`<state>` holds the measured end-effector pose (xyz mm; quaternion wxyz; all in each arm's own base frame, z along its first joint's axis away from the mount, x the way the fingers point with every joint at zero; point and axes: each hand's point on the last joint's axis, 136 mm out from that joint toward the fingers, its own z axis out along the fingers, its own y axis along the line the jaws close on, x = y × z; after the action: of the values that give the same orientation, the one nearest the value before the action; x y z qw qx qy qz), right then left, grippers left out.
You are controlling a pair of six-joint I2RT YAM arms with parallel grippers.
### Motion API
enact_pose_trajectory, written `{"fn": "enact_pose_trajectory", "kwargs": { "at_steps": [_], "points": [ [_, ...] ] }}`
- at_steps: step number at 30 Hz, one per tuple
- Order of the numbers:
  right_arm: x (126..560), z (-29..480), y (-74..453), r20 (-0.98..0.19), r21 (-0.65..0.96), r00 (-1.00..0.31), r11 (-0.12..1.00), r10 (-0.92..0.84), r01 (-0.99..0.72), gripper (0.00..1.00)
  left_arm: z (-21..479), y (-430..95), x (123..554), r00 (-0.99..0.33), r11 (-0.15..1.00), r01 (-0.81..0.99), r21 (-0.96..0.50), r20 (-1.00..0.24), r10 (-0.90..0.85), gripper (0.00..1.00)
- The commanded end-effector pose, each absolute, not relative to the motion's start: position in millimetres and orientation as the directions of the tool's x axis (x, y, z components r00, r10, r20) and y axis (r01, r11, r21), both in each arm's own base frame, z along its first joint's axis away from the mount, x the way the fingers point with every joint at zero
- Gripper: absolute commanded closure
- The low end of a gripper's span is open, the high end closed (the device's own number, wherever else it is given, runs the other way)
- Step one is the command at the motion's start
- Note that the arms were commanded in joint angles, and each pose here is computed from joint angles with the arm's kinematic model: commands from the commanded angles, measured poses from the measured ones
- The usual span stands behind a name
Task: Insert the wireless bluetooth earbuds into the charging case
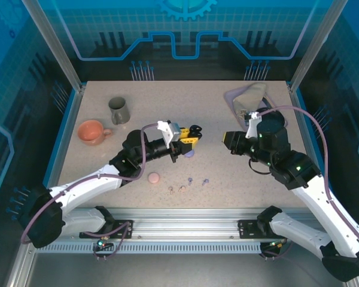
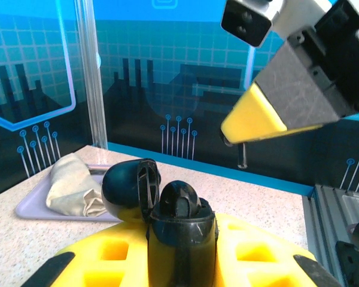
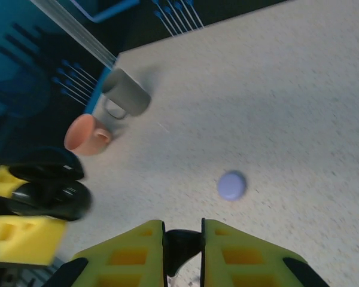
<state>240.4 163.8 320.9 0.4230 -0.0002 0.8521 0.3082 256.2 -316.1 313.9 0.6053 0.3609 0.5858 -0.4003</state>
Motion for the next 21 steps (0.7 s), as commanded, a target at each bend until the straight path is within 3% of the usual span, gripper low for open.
{"fn": "enact_pose_trajectory", "kwargs": {
  "at_steps": [1,21],
  "points": [
    [240,352,182,-0.770,0.526,-0.594,0.761,0.235,-0.380,0.82,343,-322,255,0.049,0.407,0.913,-0.006,-0.991,-0.124,1.00],
    [252,378,227,-0.808,0.519,-0.548,0.704,0.218,-0.485,0.82,345,-329,253,0.055,0.386,0.922,0.001,-0.990,-0.128,1.00]
  ]
}}
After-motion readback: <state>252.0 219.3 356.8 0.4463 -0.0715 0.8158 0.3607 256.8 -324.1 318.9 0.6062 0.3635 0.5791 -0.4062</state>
